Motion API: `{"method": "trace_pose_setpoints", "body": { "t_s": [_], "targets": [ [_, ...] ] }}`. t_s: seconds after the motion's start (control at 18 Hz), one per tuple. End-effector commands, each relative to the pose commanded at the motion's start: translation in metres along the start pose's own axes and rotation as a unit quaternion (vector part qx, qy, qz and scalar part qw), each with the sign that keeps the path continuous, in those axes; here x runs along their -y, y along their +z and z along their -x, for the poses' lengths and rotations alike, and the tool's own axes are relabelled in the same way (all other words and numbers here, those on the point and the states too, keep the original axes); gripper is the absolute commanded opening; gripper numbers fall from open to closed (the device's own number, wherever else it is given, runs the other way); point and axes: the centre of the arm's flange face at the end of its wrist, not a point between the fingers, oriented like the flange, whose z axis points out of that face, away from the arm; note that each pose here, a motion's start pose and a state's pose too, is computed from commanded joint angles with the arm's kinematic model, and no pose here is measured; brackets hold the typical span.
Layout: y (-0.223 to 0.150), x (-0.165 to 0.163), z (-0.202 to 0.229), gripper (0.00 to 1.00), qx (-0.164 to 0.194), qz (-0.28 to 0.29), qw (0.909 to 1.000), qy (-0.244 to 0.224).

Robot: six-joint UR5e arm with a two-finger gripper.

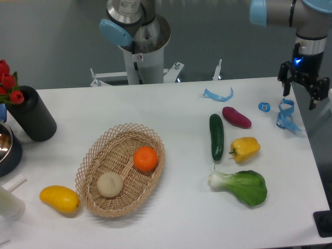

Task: Pick up the yellow pepper from the table

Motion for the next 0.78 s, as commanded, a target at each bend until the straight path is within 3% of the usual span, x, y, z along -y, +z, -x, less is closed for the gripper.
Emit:
{"method": "trace_pose_setpoints", "body": {
  "t_s": [0.39,0.61,0.78],
  "targets": [
    [0.001,0.005,-0.002,1.0,-0.001,-0.001,1.0,0.0],
    [0.012,0.027,0.003,1.0,-0.009,-0.011,0.9981,-0.06],
    [0.031,0.055,0.003,1.0,-0.023,-0.023,0.9967,-0.075]
  ]
}}
